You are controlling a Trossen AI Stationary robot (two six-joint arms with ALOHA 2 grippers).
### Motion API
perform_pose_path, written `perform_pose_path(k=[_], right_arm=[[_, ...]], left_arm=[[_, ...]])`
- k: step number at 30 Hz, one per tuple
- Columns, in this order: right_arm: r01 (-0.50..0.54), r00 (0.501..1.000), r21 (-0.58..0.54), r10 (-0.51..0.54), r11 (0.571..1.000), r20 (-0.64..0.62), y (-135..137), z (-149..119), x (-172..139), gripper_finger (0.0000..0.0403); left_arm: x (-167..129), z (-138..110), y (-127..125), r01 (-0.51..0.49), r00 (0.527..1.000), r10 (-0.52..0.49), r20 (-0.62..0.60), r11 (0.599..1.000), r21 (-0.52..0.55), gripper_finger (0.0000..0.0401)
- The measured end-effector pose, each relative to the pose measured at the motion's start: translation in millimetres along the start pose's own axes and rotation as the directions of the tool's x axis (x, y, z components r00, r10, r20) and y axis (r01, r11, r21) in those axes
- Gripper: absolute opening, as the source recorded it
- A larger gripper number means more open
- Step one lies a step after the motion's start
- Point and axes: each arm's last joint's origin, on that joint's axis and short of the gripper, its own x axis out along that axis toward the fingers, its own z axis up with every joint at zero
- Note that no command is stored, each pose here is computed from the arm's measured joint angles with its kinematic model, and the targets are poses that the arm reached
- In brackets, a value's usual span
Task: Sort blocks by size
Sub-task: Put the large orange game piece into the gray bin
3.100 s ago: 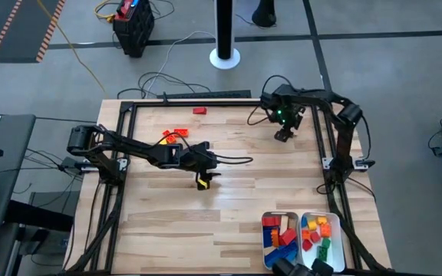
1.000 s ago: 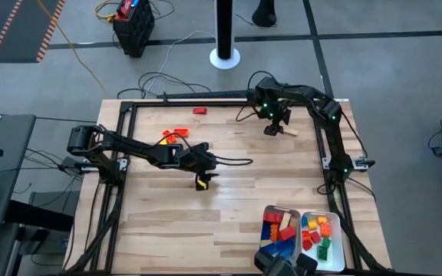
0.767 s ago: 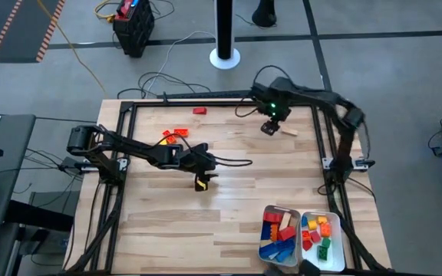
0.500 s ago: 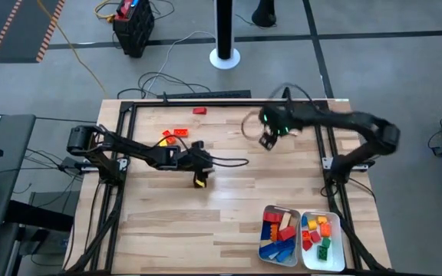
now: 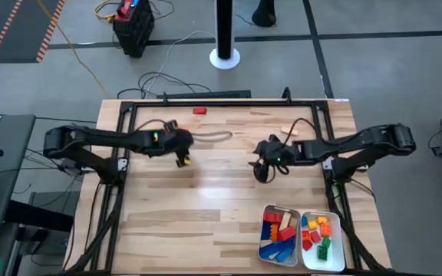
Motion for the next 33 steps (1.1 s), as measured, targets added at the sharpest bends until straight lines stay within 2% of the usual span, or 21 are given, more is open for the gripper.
perform_pose_path(k=[3,7,9,14,18,22,28,31,33], right_arm=[[-0.027,0.999,-0.071,0.030,0.997,0.041,12.3,0.1,2.9,0.0265],[-0.070,0.993,-0.150,0.083,0.986,0.084,27.5,-0.7,7.1,0.0265],[-0.089,0.990,-0.171,0.106,0.981,0.092,34.6,-2.6,8.4,0.0265],[-0.130,0.987,-0.209,0.147,0.969,0.068,50.1,-11.7,9.8,0.0265],[-0.152,0.983,-0.219,0.171,0.964,0.071,56.7,-14.2,8.3,0.0265],[-0.156,0.981,-0.219,0.176,0.963,0.076,58.2,-14.3,8.6,0.0265],[-0.175,0.979,-0.225,0.195,0.959,0.067,64.6,-18.0,7.9,0.0265],[-0.188,0.976,-0.233,0.208,0.954,0.061,68.7,-20.3,5.9,0.0265],[-0.193,0.976,-0.238,0.212,0.952,0.056,70.3,-21.6,5.0,0.0265]], left_arm=[[8.4,-8.0,24.5,-0.029,0.997,0.028,-0.072,0.999,-0.017,0.0201],[29.7,-18.9,49.7,0.082,0.988,-0.086,-0.128,0.996,-0.039,0.0201],[39.7,-22.6,60.2,0.081,0.983,-0.086,-0.163,0.996,-0.037,0.0201],[52.2,-24.6,78.6,0.094,0.967,-0.081,-0.243,0.995,0.045,0.0219],[60.7,-20.1,83.6,0.148,0.962,-0.122,-0.245,0.985,0.091,0.0253],[82.4,-20.7,87.2,0.174,0.946,-0.138,-0.293,0.980,0.099,0.0278],[116.4,-25.4,87.5,0.255,0.901,-0.199,-0.385,0.962,0.099,0.0281],[120.4,-24.1,87.6,0.276,0.888,-0.218,-0.405,0.957,0.091,0.0275],[118.8,-21.4,87.3,0.281,0.884,-0.222,-0.411,0.955,0.090,0.0257]])
